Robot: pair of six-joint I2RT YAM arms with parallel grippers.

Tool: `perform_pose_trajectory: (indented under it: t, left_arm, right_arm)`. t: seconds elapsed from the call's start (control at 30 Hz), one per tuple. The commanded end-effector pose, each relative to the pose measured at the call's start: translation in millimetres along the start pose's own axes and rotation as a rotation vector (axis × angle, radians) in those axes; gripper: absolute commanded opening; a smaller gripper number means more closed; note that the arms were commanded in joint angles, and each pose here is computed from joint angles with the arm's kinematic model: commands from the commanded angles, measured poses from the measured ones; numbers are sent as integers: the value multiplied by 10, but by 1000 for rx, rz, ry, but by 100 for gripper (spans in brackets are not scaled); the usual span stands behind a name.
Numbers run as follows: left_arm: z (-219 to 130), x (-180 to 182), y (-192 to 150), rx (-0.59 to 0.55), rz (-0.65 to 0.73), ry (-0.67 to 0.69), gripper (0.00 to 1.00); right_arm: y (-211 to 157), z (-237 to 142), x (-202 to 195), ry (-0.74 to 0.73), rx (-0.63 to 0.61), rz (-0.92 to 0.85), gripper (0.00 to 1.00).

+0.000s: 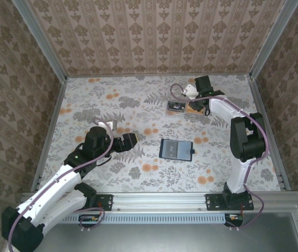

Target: Take the credit cards out of the card holder

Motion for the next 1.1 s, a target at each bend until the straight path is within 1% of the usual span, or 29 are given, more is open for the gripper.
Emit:
perform_pose_trajectory:
  t: [0.0,0.17,0.3,0.4,0.53,0.6,0.67,0.87,0.97,1.07]
  left_arm:
    - [1,22,-13,6,-12,-1,100]
    - [-5,26,-17,8,-11,1,100]
    - [-7,33,-20,7,-9,3,100]
    - [-2,39,-21,7,-8,6,100]
    - [21,34,-29,18,-6,4,100]
    - [45,57,-42,29,-11,15,100]
    - [71,59,-49,39,-12,18,100]
    - [188,49,-84,92,-24,24,99]
    - [281,20,-112,124,-41,14,95]
    - [399,-9,-170,155,-46,18,89]
  right_arm:
    - [-126,123,135,46,60,1,27]
    - [-39,-49,-68,-33,16,58,30]
    - [66,-353,-346,-137,-52,159,33]
    - [120,-627,-483,-197,-112,270,33]
    - [111,-949,-493,-232,-205,465,33]
    - [88,-1109,-415,-224,-260,561,32]
    - [58,-1240,-279,-182,-306,656,32]
    - [-162,-1575,333,-41,-334,919,31]
    - [-285,-1670,688,46,-349,1035,27]
    - [-364,-1712,1046,104,-362,1065,26]
Point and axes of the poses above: each hand's point on the last joint's axis, 136 mm out from that joint toward the fingers, its own z axis out along the fingers, its own x axis along the line the jaws close on, y = z × x, the point moved 3 cm from there along -z, back along the fingers, and after that the axes turned 14 degrees about -z, right-handed, at the moved point
